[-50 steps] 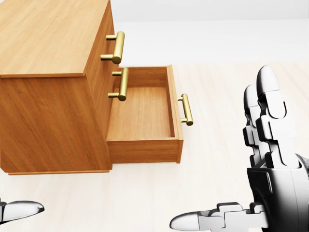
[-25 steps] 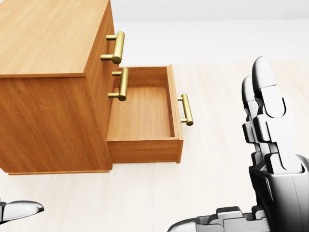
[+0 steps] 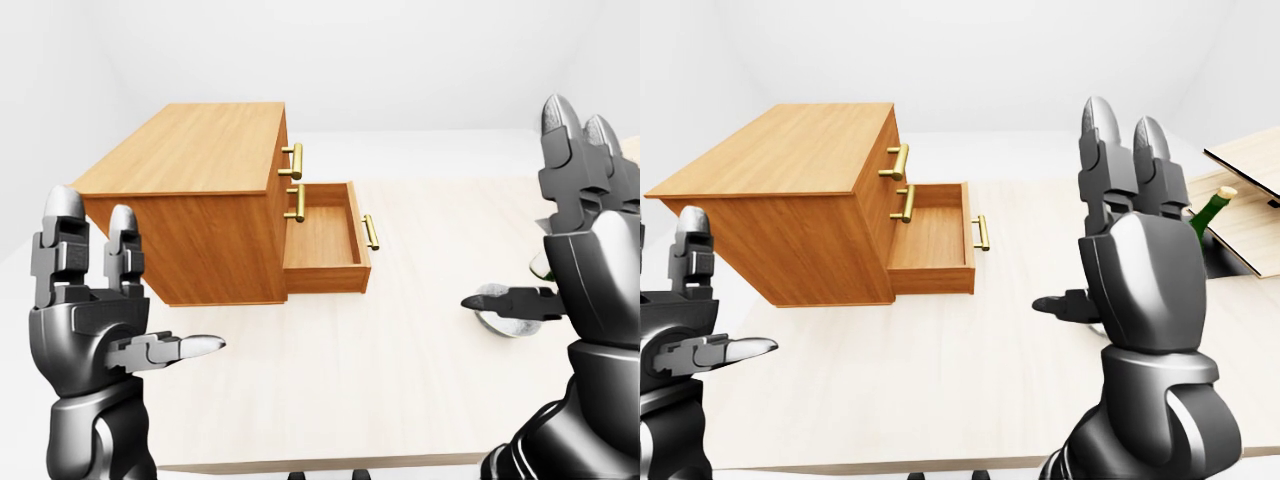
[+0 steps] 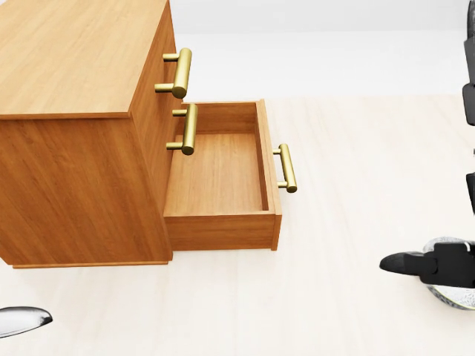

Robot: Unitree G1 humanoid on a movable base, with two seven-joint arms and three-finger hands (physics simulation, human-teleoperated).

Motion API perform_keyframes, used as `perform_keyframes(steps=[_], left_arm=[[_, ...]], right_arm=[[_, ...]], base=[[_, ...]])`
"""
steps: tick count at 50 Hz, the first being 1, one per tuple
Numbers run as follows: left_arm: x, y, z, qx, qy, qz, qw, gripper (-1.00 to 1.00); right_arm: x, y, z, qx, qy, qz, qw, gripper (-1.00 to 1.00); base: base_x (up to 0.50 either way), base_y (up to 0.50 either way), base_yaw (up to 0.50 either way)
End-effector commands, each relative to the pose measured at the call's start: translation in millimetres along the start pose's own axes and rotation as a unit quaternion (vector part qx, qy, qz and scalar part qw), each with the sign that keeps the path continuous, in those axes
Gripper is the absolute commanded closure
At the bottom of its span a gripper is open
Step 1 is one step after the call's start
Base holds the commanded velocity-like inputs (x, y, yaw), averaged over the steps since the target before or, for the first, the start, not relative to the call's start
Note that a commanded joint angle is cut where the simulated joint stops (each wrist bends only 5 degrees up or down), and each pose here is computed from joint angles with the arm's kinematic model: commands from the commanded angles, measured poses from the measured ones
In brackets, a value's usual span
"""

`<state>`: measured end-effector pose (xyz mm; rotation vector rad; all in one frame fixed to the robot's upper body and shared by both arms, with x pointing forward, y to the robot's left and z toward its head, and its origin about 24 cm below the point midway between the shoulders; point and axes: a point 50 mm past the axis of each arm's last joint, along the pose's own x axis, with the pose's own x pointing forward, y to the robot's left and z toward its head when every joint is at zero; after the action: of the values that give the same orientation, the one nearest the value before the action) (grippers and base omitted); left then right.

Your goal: Put the bowl on top of the cabinet.

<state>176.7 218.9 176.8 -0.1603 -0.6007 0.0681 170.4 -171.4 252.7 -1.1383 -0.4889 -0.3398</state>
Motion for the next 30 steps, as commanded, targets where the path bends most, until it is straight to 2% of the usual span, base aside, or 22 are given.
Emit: perform_keyframes(steps=[1,8,16,20,23,30], left_arm=[[0.5,0,4,0.001,-0.008,0.002,1.000,-1.00],[0.7,0,3,0.002,-0.007,0.003,1.000,-1.00],[2.3,2,3,0.001,-0.009,0.006,1.000,-1.00],[2.7,2,1,0.000,-0.005,0.006,1.000,-1.00],[1.9,2,3,0.001,-0.007,0.006,1.000,-1.00],[0.7,2,4,0.002,-0.008,0.006,1.000,-1.00]], right_arm=[[0,-21,-15,-0.148,0.078,-0.048,0.985,-1.00],[-7,-25,-29,-0.169,0.108,-0.038,0.979,-1.00],[-26,-14,-49,-0.129,0.128,0.029,0.983,-1.00],[-35,-13,-56,-0.137,0.141,0.056,0.979,-1.00],[-49,-4,-63,-0.113,0.159,0.100,0.976,-1.00],[-60,-4,-71,-0.100,0.180,0.118,0.972,-1.00]], base=[[0.00,0.00,0.00],[0.00,0.00,0.00],[0.00,0.00,0.00],[0.00,0.00,0.00],[0.00,0.00,0.00],[0.00,0.00,0.00]])
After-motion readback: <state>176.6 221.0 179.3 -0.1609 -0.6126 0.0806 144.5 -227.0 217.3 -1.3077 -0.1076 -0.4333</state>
